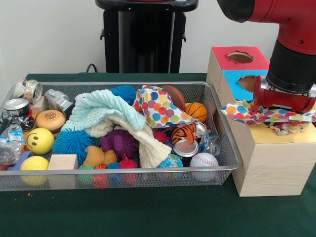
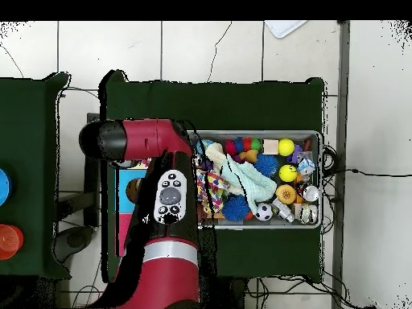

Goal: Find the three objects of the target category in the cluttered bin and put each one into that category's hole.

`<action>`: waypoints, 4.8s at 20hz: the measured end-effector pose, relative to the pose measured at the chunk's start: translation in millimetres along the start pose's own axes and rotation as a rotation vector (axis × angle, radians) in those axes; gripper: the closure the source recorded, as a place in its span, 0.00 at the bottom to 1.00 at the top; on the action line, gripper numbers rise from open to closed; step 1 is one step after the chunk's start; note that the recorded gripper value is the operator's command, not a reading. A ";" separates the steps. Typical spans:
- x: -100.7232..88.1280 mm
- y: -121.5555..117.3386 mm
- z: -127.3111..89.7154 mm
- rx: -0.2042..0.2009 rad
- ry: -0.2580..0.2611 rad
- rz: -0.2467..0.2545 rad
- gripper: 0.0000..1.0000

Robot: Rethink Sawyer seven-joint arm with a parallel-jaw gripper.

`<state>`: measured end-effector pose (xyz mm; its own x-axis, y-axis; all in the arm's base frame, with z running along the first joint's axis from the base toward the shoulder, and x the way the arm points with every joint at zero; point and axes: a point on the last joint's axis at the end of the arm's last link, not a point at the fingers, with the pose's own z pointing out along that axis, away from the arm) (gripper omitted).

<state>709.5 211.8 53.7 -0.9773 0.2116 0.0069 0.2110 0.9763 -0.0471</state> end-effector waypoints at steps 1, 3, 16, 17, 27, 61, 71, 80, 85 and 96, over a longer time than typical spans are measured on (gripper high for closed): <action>0.0 0.0 0.0 0.000 0.000 0.000 1.00; -0.2 -0.1 0.2 0.001 -0.001 0.000 1.00; -17.1 8.1 14.7 0.023 0.029 -0.012 1.00; -17.7 8.3 14.9 0.024 0.034 -0.012 1.00; -20.2 9.4 15.6 0.036 0.064 -0.014 0.00; -19.4 7.2 14.1 0.031 0.067 -0.010 1.00; -20.1 2.9 11.6 0.025 0.096 0.004 1.00; -9.1 -4.3 -22.2 0.030 0.138 0.014 1.00; -4.7 -10.8 -70.5 0.021 0.127 0.024 1.00; -18.8 -23.8 -126.3 -0.004 0.068 0.047 1.00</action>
<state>724.9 190.1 180.8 -0.9629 0.2599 0.0724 0.2571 0.9653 -0.0454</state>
